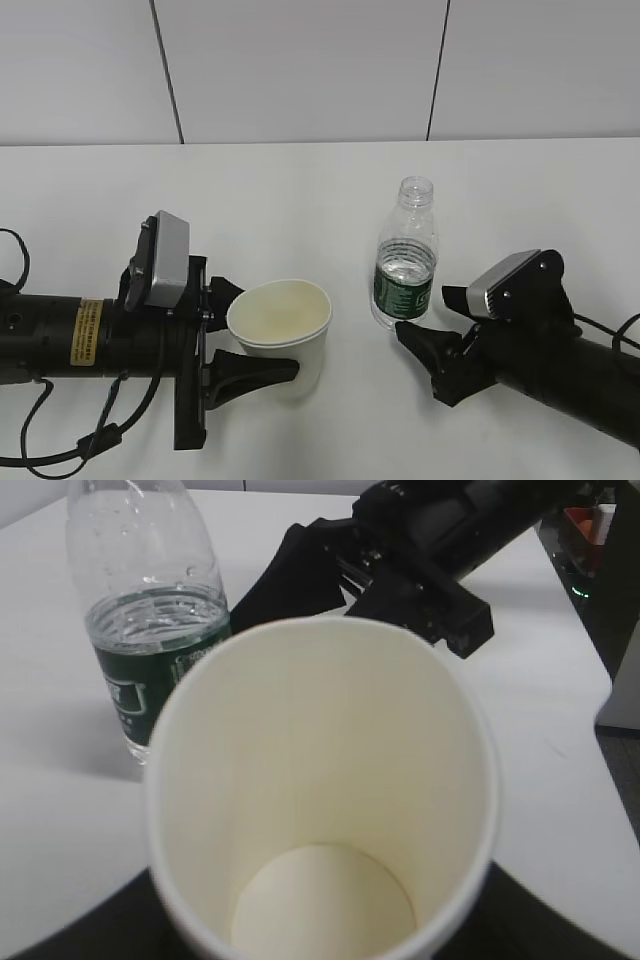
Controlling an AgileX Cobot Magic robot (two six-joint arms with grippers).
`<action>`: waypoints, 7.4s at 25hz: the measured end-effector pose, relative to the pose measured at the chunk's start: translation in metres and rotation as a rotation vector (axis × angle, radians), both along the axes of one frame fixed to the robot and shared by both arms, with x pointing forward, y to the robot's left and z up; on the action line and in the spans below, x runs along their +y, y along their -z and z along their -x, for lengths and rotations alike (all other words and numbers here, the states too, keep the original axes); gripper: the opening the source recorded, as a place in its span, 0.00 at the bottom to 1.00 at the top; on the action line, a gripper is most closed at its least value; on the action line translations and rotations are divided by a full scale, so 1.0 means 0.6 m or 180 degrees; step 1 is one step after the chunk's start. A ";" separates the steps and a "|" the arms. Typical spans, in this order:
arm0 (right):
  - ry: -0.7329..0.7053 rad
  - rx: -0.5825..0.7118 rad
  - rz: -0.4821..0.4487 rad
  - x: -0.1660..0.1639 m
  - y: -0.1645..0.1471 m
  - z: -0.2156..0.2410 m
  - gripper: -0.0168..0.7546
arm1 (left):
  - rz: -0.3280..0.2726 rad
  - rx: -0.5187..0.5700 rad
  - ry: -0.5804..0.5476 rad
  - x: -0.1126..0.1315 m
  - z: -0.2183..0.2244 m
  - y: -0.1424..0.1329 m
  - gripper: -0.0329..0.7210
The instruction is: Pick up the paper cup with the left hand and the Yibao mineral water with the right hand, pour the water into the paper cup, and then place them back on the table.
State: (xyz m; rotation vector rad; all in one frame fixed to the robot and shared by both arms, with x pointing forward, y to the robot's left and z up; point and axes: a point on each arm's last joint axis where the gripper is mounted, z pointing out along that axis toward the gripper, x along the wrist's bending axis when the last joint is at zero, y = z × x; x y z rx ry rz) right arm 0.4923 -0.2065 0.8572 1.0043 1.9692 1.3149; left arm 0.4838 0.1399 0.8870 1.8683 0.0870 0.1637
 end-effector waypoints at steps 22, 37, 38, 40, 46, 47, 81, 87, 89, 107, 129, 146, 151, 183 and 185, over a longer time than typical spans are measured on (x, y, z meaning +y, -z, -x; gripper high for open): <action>-0.0018 -0.0251 -0.0050 0.015 0.000 -0.059 0.76 | 0.0000 0.0000 0.0000 0.000 0.000 0.000 0.53; -0.0037 -0.0166 -0.0029 0.024 0.042 -0.088 0.76 | 0.0023 0.0007 -0.0073 0.000 -0.003 -0.001 0.52; -0.0037 -0.0154 -0.0026 0.024 0.044 -0.088 0.76 | 0.0023 0.0007 -0.0073 0.000 -0.003 -0.001 0.52; -0.0037 -0.0147 -0.0024 0.024 0.045 -0.087 0.76 | 0.0023 0.0008 -0.0076 0.000 -0.003 -0.001 0.52; -0.0037 -0.0152 -0.0026 0.024 0.045 -0.088 0.76 | 0.0023 0.0008 -0.0076 0.000 -0.003 -0.001 0.52; -0.0037 -0.0152 -0.0026 0.024 0.045 -0.088 0.76 | 0.0023 0.0008 -0.0076 0.000 -0.003 -0.001 0.52; -0.0112 -0.0138 0.0232 0.012 0.029 -0.045 0.57 | 0.0030 0.0060 -0.0050 -0.004 0.000 -0.001 0.52; -0.0147 -0.0236 0.0304 0.012 0.018 -0.043 0.57 | 0.0029 0.0064 0.0184 -0.034 0.021 -0.001 0.52; -0.0165 -0.0274 0.0343 0.012 0.016 -0.043 0.57 | 0.0052 0.0069 0.0203 -0.045 0.026 -0.002 0.52; -0.0308 -0.0687 0.0707 0.012 -0.011 -0.046 0.57 | 0.0130 -0.0056 0.0238 -0.080 0.009 -0.021 0.51; -0.0383 -0.1175 0.1635 0.000 -0.011 -0.053 0.57 | -0.0155 0.0095 -0.0479 -0.069 -0.020 -0.007 0.58; -0.0550 -0.1541 0.2408 -0.006 -0.011 -0.056 0.57 | -0.0285 0.0000 -0.0072 -0.072 -0.004 -0.002 0.58; -0.0612 -0.1624 0.2568 -0.006 -0.011 -0.056 0.57 | -0.0276 0.0044 -0.0090 -0.072 -0.004 -0.002 0.60; -0.0715 -0.2048 0.3040 -0.002 -0.029 -0.077 0.56 | -0.0295 0.0192 -0.0087 -0.072 -0.002 0.005 0.60; -0.0688 -0.2108 0.3048 -0.001 -0.039 -0.077 0.56 | -0.0293 0.0193 -0.0091 -0.072 -0.002 0.005 0.60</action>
